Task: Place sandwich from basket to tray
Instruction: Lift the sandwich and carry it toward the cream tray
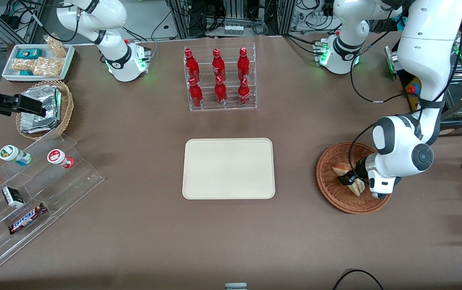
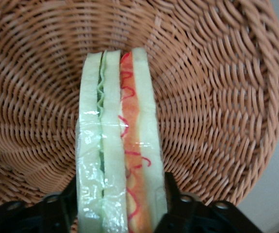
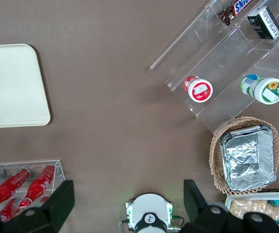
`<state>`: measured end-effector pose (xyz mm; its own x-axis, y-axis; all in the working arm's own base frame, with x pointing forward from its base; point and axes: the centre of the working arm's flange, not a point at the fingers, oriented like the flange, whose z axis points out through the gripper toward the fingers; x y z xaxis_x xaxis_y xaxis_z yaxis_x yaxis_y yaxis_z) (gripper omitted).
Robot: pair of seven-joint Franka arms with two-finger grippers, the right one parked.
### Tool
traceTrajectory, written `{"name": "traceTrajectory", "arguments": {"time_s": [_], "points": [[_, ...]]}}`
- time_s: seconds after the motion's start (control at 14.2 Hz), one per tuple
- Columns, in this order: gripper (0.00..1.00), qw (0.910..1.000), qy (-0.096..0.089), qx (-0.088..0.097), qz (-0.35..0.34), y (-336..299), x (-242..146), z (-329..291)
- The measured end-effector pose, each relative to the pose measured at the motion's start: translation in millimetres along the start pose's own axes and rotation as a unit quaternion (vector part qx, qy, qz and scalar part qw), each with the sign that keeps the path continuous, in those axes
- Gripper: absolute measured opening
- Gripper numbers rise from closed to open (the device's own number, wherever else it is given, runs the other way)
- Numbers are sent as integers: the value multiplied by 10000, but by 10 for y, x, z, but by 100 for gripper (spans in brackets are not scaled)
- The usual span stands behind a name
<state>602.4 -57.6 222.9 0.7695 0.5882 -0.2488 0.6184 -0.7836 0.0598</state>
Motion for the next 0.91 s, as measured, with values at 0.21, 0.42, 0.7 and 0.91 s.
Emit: {"name": "traceTrajectory", "arguments": {"time_s": [0.21,0.42,0.7,0.91], "points": [[39,9994,-67,120,326,103,-113,-180],[25,9973,72,285,669,173,-291,-653],[19,9877,144,407,1504,773,-1064,-753],[19,9694,169,589,2377,1384,-1947,-527]]}}
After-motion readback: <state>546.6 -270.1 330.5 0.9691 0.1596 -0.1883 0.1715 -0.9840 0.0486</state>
